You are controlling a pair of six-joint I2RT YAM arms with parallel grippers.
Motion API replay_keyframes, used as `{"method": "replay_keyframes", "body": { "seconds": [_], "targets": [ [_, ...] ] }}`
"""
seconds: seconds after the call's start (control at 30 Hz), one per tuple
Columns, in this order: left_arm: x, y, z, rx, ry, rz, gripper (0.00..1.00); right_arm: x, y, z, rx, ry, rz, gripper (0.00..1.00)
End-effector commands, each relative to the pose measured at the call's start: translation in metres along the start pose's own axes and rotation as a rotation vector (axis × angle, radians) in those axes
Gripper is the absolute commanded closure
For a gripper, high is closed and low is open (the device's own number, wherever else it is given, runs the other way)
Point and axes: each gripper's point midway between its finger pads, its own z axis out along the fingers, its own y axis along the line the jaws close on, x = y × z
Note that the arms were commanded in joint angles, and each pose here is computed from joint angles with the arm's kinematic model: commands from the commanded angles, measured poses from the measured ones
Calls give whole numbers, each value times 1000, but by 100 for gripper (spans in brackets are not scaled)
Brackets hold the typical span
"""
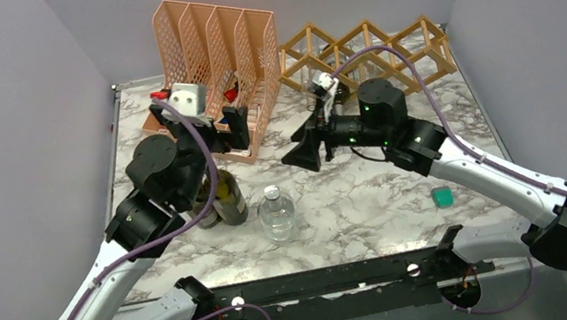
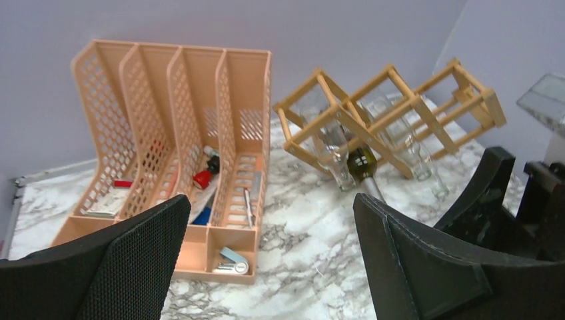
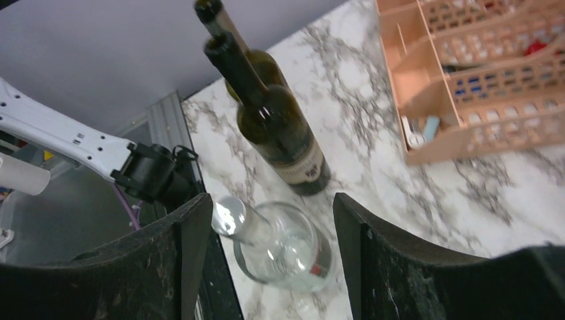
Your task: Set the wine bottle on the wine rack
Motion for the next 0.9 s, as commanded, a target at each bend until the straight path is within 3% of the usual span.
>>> {"method": "replay_keyframes", "body": {
  "seconds": [0.0,0.27,0.47,0.67,0.87],
  "targets": [
    [-56,31,-23,-116,-168,-22,1,-47,17,33,-26,-134,-121,31],
    [-88,52,-54,-172,-283,-51,1,-43,52,101,-116,-121,-202,30],
    [-89,58,-61,-189,-296,-48,1,-24,72,138,-143,-83,-255,30],
    [-83,59,-60,-200,-286,-43,1,-16,64,165,-96,-70,-258,31],
    [-81,60,-60,-202,-276,-42,1,-8,69,185,-135,-70,-284,39]
  ]
}}
